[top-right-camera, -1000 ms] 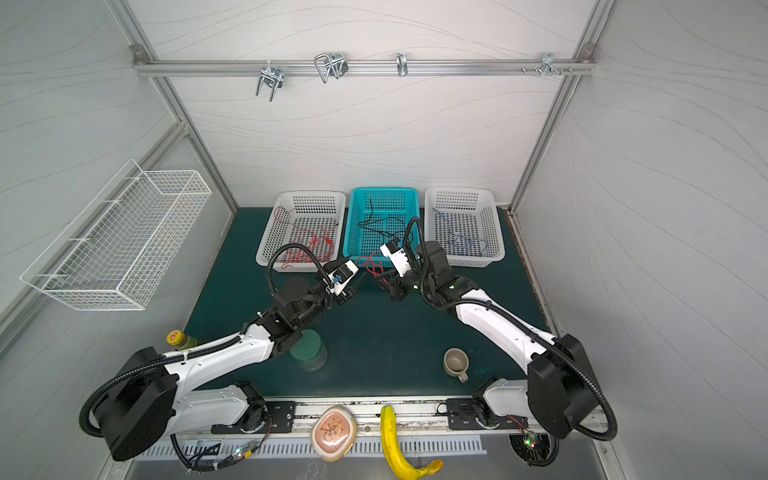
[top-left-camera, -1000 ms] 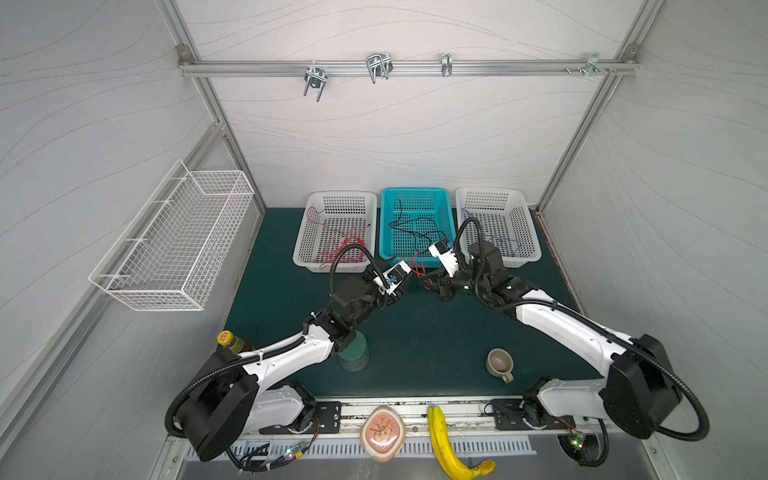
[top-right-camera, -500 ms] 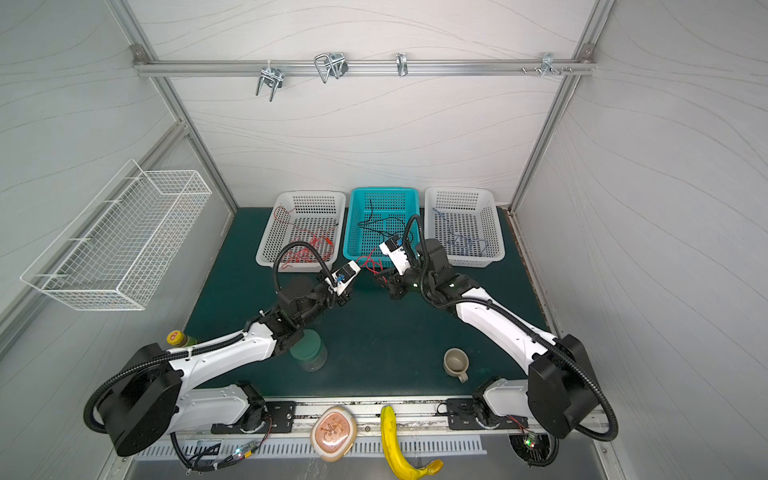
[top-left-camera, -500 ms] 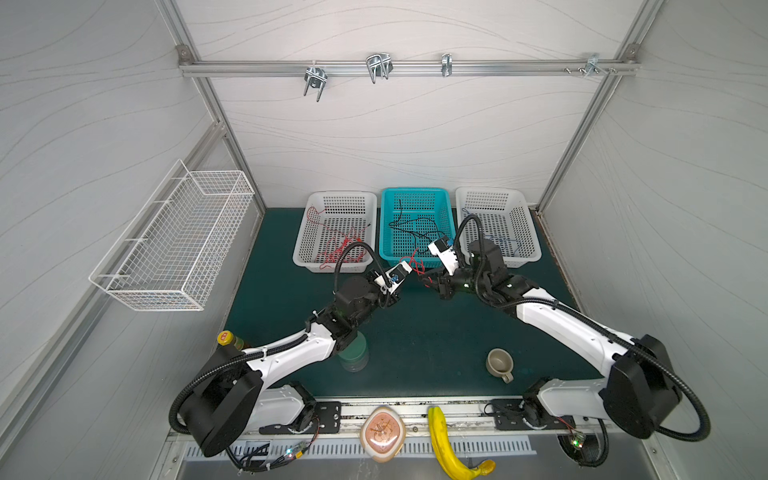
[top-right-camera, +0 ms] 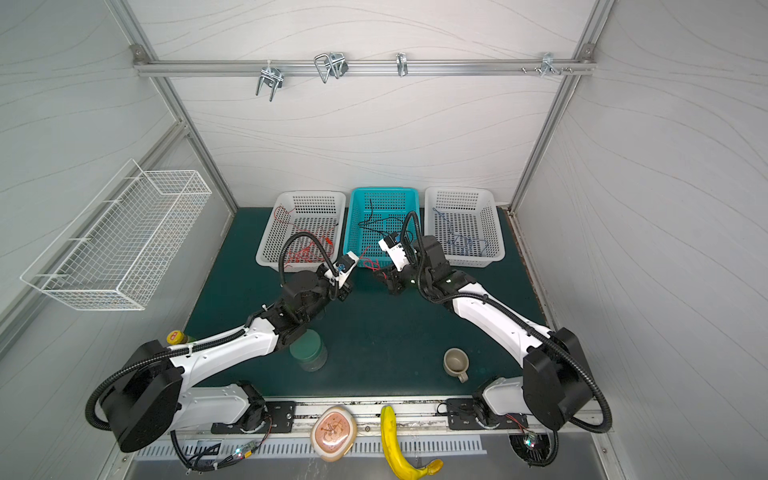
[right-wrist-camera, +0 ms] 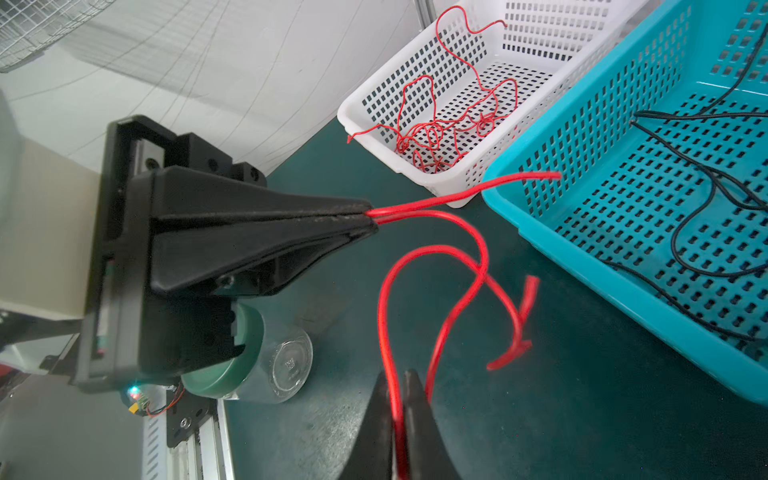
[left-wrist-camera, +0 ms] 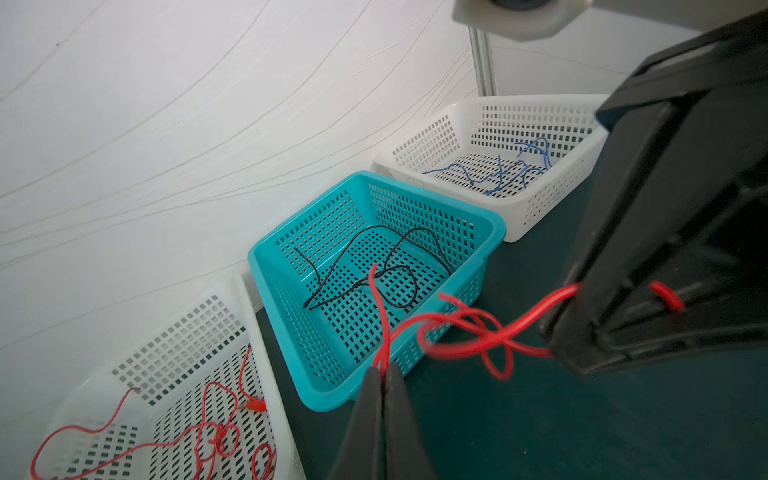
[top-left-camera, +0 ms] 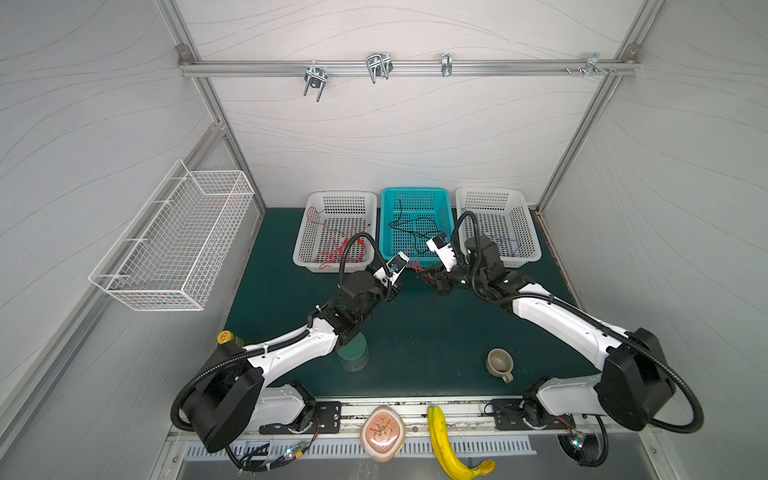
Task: Untangle the cables
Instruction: 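Carry the red wire to the white basket with the left gripper while the right opens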
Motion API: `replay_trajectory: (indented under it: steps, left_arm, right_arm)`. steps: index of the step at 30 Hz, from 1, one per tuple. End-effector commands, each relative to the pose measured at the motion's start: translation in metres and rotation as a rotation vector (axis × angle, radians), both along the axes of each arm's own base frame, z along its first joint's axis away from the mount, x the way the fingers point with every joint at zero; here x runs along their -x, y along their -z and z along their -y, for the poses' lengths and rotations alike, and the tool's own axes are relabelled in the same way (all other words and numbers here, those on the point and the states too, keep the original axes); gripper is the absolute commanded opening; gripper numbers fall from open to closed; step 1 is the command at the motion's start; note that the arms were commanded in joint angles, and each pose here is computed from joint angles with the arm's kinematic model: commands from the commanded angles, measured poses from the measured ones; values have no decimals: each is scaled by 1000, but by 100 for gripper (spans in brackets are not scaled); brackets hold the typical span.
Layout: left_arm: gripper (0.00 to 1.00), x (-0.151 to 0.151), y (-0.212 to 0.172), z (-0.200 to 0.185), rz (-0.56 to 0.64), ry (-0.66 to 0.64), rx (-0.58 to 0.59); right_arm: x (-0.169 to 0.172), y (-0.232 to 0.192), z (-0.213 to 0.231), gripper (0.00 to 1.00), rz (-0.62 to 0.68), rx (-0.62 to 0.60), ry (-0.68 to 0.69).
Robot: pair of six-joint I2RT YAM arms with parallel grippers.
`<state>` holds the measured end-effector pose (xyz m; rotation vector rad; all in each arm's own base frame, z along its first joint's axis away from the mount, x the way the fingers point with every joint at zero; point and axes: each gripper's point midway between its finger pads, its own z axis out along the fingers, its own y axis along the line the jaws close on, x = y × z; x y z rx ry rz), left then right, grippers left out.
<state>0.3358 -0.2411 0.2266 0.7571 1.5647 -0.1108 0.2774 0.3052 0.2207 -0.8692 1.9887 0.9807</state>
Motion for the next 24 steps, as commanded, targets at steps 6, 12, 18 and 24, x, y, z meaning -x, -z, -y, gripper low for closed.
replay_trajectory:
  steps: [6,12,18,24]
  left_arm:
    - [0,-22,-5,-16,-106,-165,-13]
    - [0,-35,-2,-37,-178,-255,40]
    - [0,-46,1,-58,-230,-343,88]
    - [0,-53,-3,-77,-286,-412,148]
  right_arm:
    - [-21,11,11,32,26,87,124]
    - [-35,21,28,42,32,144,242]
    - [-41,19,45,52,57,139,333]
    - [-52,13,75,60,63,75,464]
